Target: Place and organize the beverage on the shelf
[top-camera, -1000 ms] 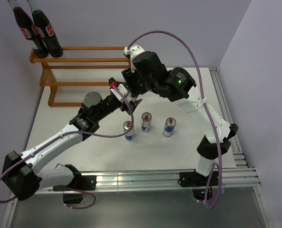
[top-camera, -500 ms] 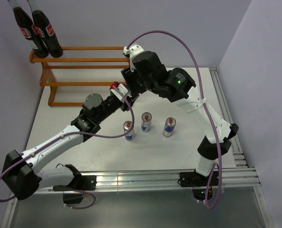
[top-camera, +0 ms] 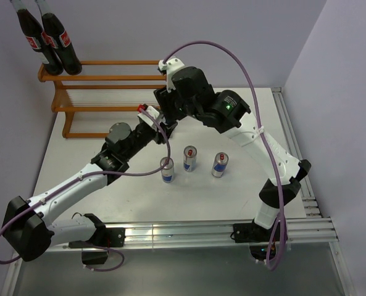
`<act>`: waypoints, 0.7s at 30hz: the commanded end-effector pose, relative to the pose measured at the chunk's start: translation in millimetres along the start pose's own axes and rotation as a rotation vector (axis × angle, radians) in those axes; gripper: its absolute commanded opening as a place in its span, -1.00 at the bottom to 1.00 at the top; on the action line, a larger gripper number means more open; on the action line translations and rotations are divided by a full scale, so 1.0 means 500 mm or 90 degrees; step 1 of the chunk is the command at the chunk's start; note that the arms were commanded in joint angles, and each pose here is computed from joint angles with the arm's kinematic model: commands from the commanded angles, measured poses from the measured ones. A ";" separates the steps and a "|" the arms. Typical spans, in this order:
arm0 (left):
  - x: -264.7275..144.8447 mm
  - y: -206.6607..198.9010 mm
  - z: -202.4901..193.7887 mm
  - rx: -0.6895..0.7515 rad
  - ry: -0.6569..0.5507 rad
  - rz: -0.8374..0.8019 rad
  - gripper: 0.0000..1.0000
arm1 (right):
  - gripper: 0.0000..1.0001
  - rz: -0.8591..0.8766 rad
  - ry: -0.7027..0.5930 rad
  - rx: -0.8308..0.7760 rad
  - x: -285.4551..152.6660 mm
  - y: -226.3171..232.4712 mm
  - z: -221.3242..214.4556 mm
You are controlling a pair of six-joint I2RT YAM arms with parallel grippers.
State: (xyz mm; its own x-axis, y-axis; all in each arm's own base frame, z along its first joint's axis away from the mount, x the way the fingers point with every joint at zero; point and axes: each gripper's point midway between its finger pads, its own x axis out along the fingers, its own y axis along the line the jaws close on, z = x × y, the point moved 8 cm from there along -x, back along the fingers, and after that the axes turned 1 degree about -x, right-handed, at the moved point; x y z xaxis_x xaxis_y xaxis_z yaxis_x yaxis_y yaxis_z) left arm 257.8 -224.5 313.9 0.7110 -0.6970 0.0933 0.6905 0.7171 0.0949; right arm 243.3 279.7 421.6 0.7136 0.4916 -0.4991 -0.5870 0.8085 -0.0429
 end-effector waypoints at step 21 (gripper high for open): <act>-0.019 0.231 0.184 -0.120 -0.144 0.362 -0.99 | 0.96 0.005 -0.186 0.199 -0.122 -0.139 -0.001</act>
State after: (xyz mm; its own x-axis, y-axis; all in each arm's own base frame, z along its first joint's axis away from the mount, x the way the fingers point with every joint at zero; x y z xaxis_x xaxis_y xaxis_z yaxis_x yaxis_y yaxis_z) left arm 311.1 -155.9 342.7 0.9336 -0.3430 0.1039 0.3535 0.9290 -0.1099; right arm 238.8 208.7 437.1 0.7687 0.5441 -0.3361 -0.4999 0.8390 0.2148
